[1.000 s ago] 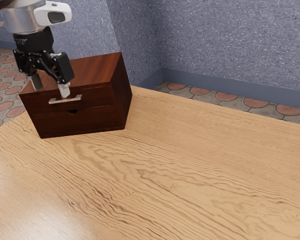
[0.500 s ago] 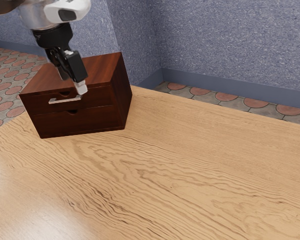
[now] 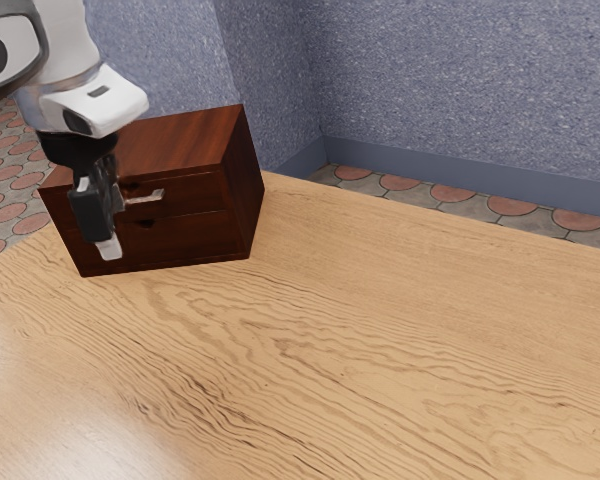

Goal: Pull the drawer handle with one arm to open the drawer

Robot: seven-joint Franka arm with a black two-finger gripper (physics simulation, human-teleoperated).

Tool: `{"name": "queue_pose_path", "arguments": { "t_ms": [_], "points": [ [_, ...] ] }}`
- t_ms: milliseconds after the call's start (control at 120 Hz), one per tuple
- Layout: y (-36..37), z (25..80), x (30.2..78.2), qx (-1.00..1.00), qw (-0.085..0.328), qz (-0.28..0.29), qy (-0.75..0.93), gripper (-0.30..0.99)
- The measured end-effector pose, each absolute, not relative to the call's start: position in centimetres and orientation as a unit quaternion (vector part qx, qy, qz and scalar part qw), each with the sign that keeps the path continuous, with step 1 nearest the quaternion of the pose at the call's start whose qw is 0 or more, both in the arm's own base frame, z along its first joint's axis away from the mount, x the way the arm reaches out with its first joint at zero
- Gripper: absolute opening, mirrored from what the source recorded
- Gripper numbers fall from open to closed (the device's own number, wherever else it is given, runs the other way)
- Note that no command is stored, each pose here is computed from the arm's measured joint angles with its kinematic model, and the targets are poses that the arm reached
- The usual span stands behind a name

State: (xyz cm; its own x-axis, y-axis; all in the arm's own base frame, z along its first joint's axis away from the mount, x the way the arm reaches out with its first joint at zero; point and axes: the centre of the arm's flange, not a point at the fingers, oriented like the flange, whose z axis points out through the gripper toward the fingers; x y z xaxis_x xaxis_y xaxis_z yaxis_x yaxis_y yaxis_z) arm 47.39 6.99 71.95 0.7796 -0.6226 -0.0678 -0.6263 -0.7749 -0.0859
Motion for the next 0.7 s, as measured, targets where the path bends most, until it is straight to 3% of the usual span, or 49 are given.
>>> {"name": "queue_pose_path", "arguments": {
  "t_ms": [200, 442, 700],
  "points": [
    [9.1, 67.5, 43.9, -0.918, 0.113, 0.024, 0.378, 0.69],
    [16.0, 63.1, 49.0, -0.905, 0.163, 0.033, 0.392, 0.69],
    [21.2, 62.8, 49.5, -0.902, 0.205, -0.004, 0.381, 0.69]
  ]
}}
